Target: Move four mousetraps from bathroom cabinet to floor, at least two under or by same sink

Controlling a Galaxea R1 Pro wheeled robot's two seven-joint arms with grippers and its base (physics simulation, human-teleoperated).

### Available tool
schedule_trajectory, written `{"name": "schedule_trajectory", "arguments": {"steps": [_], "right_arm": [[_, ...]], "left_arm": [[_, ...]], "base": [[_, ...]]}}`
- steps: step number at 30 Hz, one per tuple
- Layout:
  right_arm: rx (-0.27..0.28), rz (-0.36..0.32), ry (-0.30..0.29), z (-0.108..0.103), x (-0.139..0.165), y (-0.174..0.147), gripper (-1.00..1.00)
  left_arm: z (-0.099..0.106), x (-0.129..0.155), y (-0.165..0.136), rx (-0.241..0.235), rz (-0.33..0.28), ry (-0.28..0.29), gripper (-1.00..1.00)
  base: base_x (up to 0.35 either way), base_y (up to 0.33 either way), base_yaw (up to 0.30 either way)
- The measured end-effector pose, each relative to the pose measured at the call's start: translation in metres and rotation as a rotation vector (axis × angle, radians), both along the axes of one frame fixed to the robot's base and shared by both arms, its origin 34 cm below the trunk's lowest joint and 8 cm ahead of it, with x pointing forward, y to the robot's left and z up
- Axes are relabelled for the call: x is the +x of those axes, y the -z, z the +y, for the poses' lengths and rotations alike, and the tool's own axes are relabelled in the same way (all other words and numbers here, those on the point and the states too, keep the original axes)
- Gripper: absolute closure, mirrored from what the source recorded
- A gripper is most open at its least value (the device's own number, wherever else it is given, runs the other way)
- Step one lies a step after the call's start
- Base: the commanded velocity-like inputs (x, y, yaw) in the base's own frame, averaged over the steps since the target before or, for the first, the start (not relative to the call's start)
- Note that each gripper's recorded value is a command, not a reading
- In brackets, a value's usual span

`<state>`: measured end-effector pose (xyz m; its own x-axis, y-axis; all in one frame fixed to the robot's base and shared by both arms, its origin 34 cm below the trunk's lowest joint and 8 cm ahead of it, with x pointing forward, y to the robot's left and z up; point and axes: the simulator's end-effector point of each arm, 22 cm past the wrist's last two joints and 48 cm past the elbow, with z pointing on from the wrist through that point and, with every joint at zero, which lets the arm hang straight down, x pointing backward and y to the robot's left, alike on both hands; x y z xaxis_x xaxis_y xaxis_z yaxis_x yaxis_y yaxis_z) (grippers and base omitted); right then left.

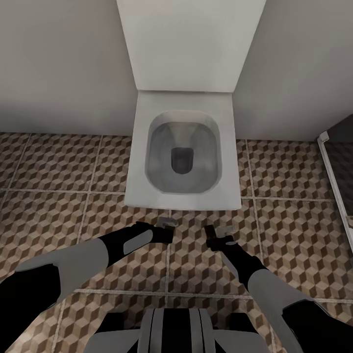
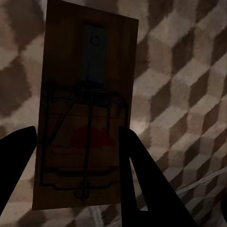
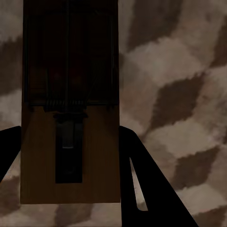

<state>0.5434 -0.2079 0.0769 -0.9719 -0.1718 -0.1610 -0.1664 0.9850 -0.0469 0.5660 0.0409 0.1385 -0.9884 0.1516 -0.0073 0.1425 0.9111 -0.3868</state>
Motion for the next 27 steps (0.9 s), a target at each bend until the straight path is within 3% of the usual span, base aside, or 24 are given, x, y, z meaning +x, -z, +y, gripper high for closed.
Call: {"name": "schedule_trajectory", "arguments": {"steps": [9, 23, 27], "right_arm": [[0.013, -0.026, 0.002, 0.008, 0.006, -0.002, 1.0], [-0.031, -0.061, 0.013, -0.001, 0.015, -0.004, 1.0], [-0.032, -0.064, 0.014, -0.001, 0.016, -0.005, 1.0]], "left_arm": [[0.002, 0.0, 0.001, 0.005, 0.0, -0.001, 1.0], [0.015, 0.001, 0.005, 0.026, 0.0, -0.006, 1.0], [0.027, 0.001, 0.011, 0.056, 0.002, -0.013, 1.0]], "base": [[0.0, 0.0, 0.0], [0.0, 0.0, 0.0], [0.0, 0.0, 0.0]]}}
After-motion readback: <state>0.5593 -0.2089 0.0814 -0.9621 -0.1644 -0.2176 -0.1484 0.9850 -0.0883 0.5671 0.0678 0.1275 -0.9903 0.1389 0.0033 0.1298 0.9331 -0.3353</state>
